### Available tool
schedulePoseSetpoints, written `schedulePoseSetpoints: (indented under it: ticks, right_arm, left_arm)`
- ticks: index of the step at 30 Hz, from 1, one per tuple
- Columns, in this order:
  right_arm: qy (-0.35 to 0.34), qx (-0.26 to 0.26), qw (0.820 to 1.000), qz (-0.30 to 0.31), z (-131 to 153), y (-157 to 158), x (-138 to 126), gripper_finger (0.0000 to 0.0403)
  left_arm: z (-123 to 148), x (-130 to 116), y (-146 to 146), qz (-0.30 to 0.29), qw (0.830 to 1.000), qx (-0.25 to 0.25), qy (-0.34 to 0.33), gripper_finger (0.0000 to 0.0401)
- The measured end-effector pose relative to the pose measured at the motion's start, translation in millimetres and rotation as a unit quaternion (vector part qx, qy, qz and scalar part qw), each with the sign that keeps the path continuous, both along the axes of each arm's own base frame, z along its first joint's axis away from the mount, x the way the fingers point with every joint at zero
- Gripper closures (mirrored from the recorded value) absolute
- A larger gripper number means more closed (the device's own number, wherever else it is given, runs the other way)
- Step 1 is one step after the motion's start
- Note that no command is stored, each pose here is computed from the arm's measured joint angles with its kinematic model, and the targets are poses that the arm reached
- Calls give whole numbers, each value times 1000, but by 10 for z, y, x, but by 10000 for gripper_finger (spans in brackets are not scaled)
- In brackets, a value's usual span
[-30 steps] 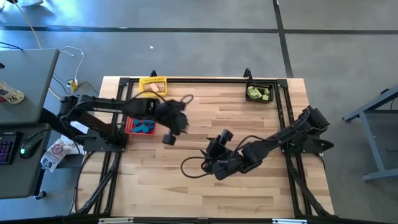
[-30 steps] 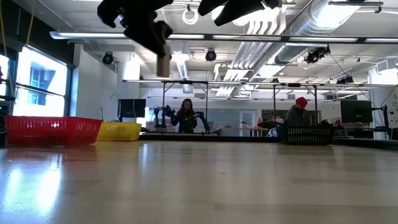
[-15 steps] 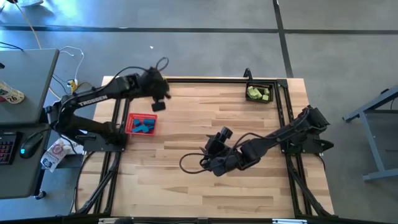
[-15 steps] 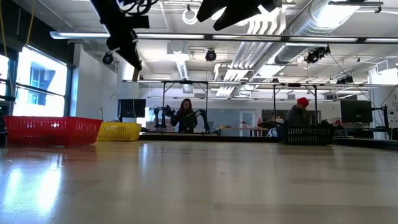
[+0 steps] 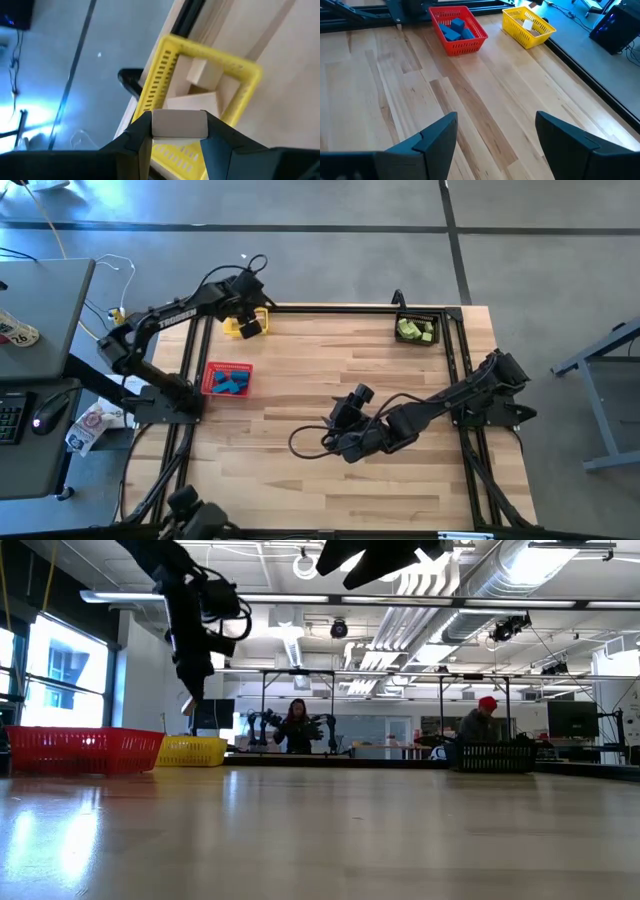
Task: Sort & place blocks by color
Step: Put the brown block into the yellow bin, then return to Home Position
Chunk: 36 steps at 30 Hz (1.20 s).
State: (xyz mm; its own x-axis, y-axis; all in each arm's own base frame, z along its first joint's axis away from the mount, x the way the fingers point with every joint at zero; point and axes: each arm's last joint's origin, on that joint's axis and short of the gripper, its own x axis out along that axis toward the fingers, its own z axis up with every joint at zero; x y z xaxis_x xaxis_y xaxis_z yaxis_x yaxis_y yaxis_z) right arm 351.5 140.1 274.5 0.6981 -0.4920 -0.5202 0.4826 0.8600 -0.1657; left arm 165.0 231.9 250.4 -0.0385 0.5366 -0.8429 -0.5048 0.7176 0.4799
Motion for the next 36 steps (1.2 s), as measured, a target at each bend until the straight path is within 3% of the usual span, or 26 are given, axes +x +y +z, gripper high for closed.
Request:
schedulePoseSetpoints:
  ticks: [10, 19, 28, 36]
  right_arm:
    - [4, 8, 1000, 7, -5, 6, 0, 149]
    - [4, 9, 1000, 8, -5, 7, 0, 149]
    - [4, 9, 1000, 8, -7, 7, 1, 149]
    - [17, -9, 1000, 22, -7, 8, 1, 149]
  left_arm:
    - [-383, -6, 217, 21, 994, -30, 99, 291]
    - [-590, 30, 266, 14, 990, -64, 124, 279]
    - [-584, 31, 255, 33, 992, -67, 105, 217]
    - [-391, 194, 264, 21, 996, -86, 18, 210]
